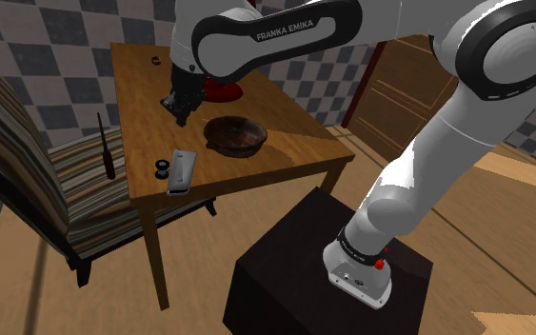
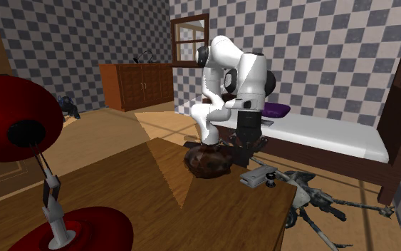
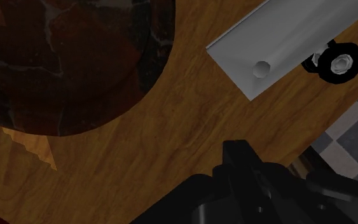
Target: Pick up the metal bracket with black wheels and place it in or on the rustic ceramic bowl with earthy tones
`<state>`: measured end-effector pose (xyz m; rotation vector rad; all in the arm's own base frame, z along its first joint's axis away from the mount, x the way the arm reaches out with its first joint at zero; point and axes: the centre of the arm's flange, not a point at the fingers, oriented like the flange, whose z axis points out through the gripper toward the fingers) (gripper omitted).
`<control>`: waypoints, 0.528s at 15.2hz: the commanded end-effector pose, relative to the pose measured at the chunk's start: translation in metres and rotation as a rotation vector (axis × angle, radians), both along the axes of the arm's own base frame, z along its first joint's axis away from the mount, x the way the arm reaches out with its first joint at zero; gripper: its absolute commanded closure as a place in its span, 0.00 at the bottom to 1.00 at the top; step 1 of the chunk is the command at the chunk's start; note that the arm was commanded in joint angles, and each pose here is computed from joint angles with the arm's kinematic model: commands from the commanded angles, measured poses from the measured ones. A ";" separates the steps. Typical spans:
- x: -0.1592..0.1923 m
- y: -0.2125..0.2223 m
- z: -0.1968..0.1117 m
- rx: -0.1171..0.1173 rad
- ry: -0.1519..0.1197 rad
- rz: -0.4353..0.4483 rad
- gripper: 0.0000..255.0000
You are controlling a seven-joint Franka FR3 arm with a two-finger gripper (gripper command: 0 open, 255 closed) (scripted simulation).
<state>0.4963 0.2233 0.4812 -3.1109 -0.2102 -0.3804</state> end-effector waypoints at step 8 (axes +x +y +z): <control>-0.019 0.053 -0.037 0.002 0.030 0.324 0.00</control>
